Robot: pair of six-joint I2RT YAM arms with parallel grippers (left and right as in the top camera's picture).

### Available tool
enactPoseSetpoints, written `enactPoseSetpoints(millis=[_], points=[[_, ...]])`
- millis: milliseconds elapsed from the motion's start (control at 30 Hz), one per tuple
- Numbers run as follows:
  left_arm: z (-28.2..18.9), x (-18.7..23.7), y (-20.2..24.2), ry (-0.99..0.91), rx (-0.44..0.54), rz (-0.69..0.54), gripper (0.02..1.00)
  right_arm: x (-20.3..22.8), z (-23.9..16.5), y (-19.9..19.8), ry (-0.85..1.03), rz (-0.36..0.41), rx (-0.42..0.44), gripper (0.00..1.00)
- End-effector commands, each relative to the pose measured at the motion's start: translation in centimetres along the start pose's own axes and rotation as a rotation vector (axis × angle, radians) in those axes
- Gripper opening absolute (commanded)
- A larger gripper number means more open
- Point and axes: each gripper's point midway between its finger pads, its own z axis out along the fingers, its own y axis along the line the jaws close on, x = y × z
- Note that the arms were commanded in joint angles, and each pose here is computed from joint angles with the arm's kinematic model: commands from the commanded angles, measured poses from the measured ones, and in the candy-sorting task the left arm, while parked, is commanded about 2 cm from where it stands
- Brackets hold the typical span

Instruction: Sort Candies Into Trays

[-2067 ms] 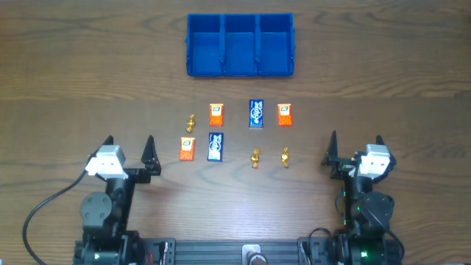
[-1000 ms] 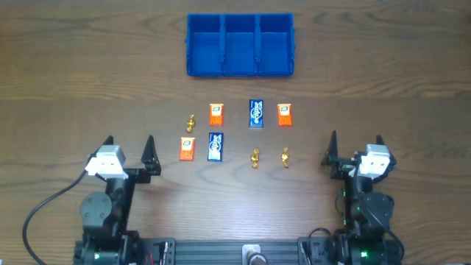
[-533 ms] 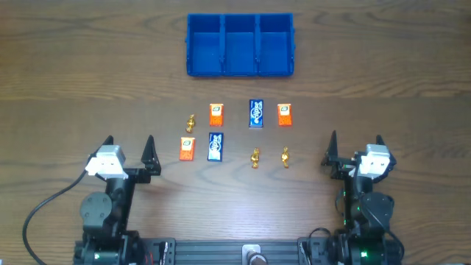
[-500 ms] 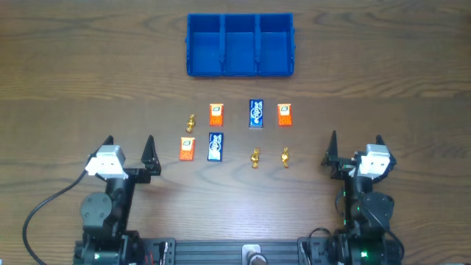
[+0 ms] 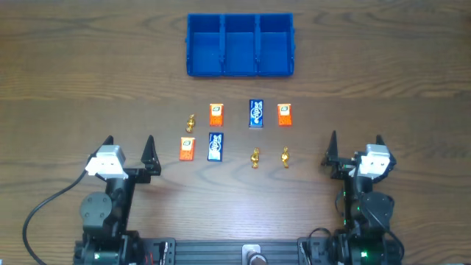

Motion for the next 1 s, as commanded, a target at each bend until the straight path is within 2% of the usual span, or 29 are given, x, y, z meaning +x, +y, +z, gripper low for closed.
enactPoseSetpoints(millis=[33,400,433,533,667,800,833,1000], points=[[0.1,1.6,0.1,0.049,0.005,0.003,0.998,0.0,0.0,-0.1,-0.001,-0.015,0.005,0.998],[0.1,1.6,0.1,0.049,0.005,0.003,0.998,0.0,0.0,-0.1,-0.001,-0.015,0.005,0.998],[0.1,1.6,0.3,0.047,-0.008,0.003,0.998,0.0,0.0,-0.1,-0.001,-0.015,0.005,0.998],[-0.1,1.3,2.7,0.031,-0.148,0.008,0.998,0.0,0.0,-0.1,-0.001,-0.015,0.005,0.998],[-0.2,1.2,3.0,0.026,-0.166,0.007,0.998,0.0,0.0,-0.1,-0.001,-0.015,0.005,0.998],[-0.1,1.3,2.7,0.030,-0.150,0.003,0.974,0.0,0.0,-0.1,-0.001,-0.015,0.005,0.998],[-0.1,1.3,2.6,0.031,-0.147,-0.016,0.996,0.0,0.0,-0.1,-0.001,-0.015,0.005,0.996],[-0.3,0.2,-0.2,0.182,-0.029,-0.033,1.000,0.0,0.0,-0.1,-0.001,-0.015,0.005,0.998]])
